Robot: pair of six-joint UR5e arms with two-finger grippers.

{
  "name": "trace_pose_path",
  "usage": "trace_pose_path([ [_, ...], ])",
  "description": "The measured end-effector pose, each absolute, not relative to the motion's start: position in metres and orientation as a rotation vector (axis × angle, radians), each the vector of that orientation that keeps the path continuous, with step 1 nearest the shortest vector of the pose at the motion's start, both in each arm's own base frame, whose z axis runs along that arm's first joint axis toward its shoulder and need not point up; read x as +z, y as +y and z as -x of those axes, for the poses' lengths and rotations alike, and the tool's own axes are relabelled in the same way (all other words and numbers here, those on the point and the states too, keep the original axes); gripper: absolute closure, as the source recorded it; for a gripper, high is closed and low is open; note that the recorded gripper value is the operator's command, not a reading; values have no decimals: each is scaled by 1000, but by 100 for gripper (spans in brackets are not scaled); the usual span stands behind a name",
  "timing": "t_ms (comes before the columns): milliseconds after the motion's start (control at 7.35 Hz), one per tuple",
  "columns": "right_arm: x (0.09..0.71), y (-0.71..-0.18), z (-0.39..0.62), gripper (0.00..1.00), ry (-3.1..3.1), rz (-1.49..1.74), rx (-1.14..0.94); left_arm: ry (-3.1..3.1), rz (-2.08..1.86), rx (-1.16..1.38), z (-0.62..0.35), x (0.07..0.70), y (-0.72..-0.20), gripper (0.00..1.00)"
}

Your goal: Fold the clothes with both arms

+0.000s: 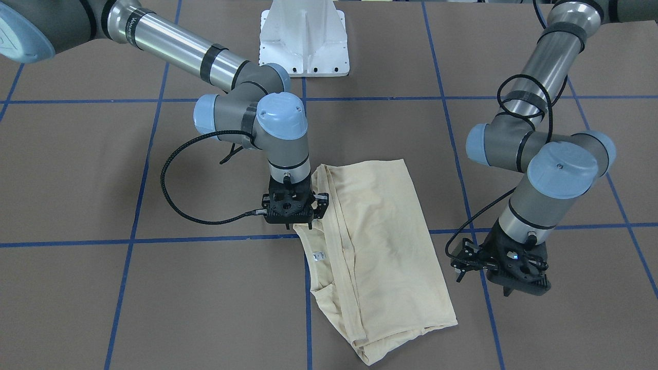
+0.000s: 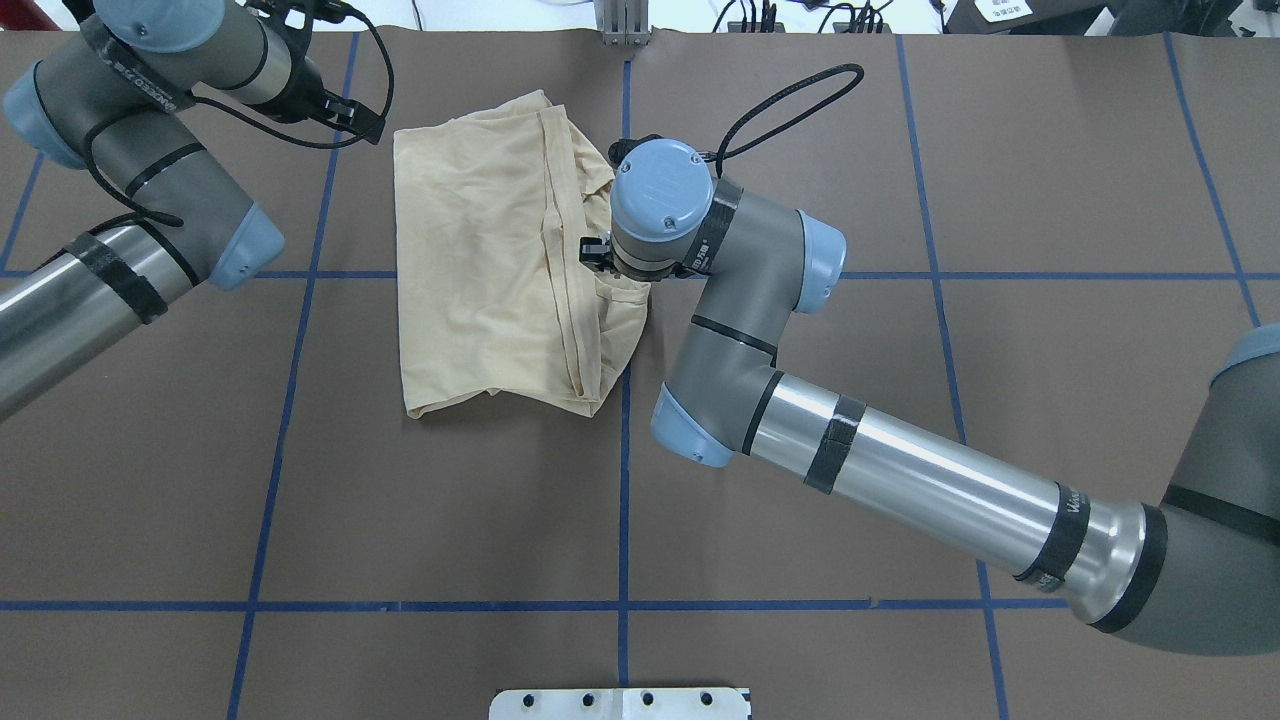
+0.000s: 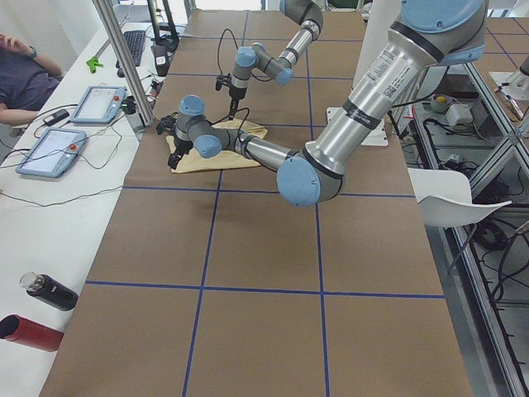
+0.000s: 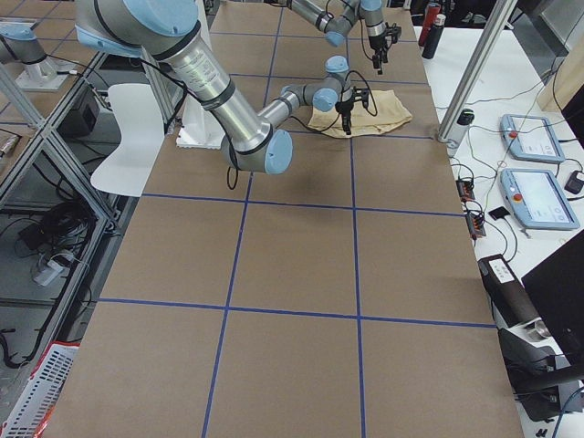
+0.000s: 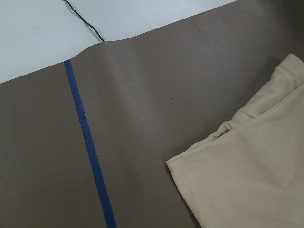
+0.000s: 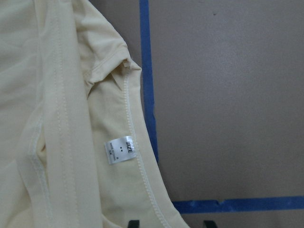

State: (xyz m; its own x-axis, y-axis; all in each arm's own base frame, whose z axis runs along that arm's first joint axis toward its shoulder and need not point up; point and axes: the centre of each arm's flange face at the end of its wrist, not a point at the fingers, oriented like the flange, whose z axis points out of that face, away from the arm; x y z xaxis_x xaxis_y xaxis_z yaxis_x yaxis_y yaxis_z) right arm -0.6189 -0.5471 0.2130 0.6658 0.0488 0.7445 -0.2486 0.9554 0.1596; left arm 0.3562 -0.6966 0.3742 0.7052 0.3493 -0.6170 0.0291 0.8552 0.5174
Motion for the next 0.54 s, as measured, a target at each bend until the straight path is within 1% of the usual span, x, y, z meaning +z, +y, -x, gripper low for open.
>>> trace_pose_path([
  [272, 220, -541, 626, 52, -822, -258, 160, 775, -526, 187, -356, 375, -696, 0],
  [408, 221, -539, 628, 53, -820, -258, 156, 775, -526, 186, -356, 375, -696, 0],
  [544, 223, -537, 630, 58, -818, -256, 152, 775, -526, 187, -356, 375, -696, 0],
])
